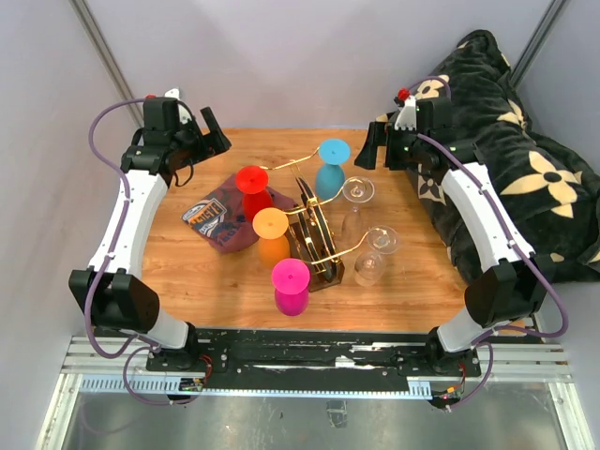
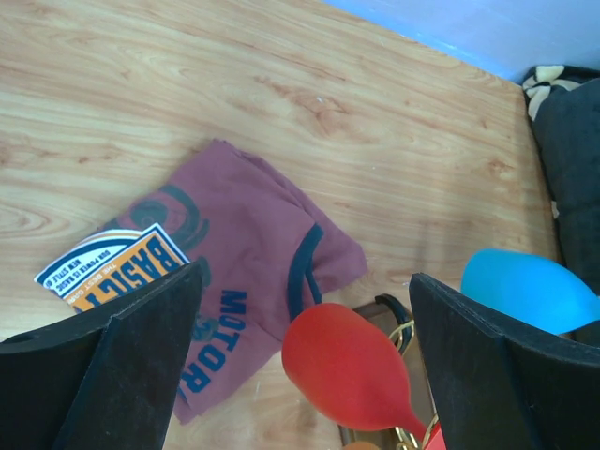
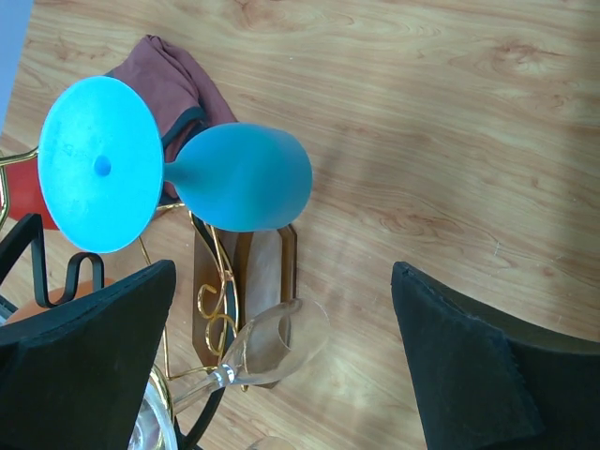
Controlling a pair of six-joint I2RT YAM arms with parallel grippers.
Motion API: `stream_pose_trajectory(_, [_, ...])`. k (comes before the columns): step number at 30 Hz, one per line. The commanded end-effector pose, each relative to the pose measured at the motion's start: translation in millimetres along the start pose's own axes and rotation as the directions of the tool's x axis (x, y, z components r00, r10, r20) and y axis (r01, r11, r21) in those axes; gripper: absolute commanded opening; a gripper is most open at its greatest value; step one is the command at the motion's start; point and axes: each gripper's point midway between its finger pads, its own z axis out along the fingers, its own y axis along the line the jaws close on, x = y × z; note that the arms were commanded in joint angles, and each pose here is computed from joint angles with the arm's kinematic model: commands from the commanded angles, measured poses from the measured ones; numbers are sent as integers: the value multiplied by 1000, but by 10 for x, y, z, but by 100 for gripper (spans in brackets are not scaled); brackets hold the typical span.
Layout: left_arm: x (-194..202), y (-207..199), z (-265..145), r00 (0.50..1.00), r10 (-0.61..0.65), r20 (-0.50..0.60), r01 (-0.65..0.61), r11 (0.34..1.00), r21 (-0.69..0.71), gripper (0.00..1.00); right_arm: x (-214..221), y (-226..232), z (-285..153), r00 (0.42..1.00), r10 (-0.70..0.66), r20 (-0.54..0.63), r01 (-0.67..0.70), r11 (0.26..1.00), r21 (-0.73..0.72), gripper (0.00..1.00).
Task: Take the wine glass off the wine glass rack
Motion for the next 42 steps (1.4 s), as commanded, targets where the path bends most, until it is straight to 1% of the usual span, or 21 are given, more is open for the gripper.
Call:
stream_pose_trajectory(1, [-87,-133,-72,999,16,32,-18,997,75,97,-138,62,-98,999,-11,44,13,1000,-28,99])
stream_pose_trajectory(2, [-83,-134,-78,999,17,32,-19,997,76,97,-180,134,-84,998,-4,57,8,997,-70,98])
stream_pose_trajectory(8, [-79,-66,-135,999,30,44,-32,999,44,97,-329,247,-80,992,44,122,-29,991,-127,100])
stream_pose_trajectory(10, [-62,-67,-149,999,31,44,-33,998,48,97,-350,320,-54,988,68,137,-43,984,-175,97])
stream_pose_trajectory(15, [-33,-94,-159,999,26,35,-29,997,65,97,-388,452,74,986,125,112,-89,956,-279,81])
stream_pose_trajectory(18, [-43,-94,-191,999,31,40,-33,997,65,97,-404,492,159,984,150,98,-111,941,-321,64])
stream_pose_trajectory(20, [-55,-93,-218,998,36,46,-39,997,63,97,-434,530,194,981,165,99,-120,929,-351,57])
stream_pose_trajectory(26, [-65,-103,-260,998,39,53,-43,997,67,97,-391,503,315,981,187,56,-155,922,-354,56])
stream_pose_trajectory(28, [-64,-111,-262,998,37,52,-40,997,71,97,-377,506,336,981,188,46,-160,920,-359,53])
stream_pose_trajectory(30, [-61,-118,-262,998,32,51,-36,996,76,97,-376,550,333,981,191,38,-161,907,-388,39])
stream_pose_trajectory(34, [-45,-118,-256,998,31,49,-35,996,78,97,-428,671,279,980,193,55,-147,877,-458,21])
stream_pose_trajectory(37, [-32,-113,-261,998,32,47,-35,996,78,97,-446,722,235,979,196,49,-148,861,-486,5])
stream_pose_trajectory(38, [-29,-109,-257,998,32,46,-36,996,76,97,-452,740,220,979,197,48,-148,857,-493,1])
stream_pose_trajectory(42, [-24,-105,-275,998,33,47,-37,997,75,97,-477,717,159,974,218,58,-163,858,-486,1])
